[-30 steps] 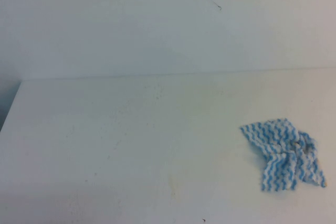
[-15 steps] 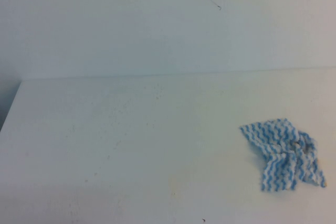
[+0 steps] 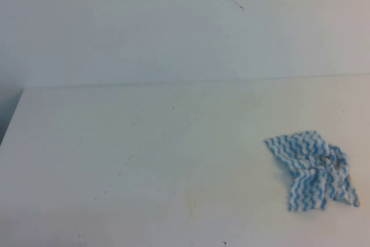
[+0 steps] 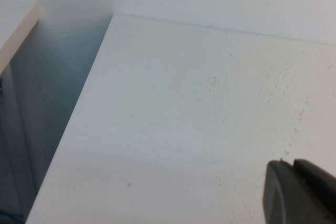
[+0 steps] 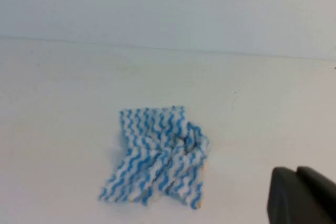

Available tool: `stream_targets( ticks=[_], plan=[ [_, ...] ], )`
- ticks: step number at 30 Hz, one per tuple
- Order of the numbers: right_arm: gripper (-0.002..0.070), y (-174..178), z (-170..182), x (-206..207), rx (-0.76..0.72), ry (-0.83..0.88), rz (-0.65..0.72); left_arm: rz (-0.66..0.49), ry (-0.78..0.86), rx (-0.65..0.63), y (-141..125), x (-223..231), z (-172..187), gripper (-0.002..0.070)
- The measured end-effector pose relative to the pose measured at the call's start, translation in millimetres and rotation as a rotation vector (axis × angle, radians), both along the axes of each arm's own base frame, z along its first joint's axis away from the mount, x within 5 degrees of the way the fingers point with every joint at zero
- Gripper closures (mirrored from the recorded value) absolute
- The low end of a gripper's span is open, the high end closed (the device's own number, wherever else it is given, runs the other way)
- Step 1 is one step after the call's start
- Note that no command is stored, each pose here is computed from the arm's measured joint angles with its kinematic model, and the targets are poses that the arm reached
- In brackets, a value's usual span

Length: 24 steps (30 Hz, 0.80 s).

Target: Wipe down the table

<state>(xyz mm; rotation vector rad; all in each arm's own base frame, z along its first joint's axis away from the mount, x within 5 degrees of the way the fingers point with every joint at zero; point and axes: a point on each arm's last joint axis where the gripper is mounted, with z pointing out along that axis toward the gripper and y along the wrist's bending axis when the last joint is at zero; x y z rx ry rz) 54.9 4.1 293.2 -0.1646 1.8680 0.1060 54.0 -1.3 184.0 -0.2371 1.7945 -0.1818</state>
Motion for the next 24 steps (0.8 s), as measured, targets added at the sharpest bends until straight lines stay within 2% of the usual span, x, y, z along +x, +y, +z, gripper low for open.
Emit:
stream_targets(
  ticks=[10,19,24],
  plan=[
    [0.0680,-3,8,1,-0.071,-0.108,-0.014,0.000,0.000,0.000,0,0,0,0.0676],
    [0.0680,-15,8,-14,-0.035,-0.250,-0.257,0.000,0.000,0.000,0,0,0,0.0676],
    [0.0680,-16,-4,-22,-0.040,-0.355,-0.336,0.000,0.000,0.000,0,0,0,0.0676]
  ],
)
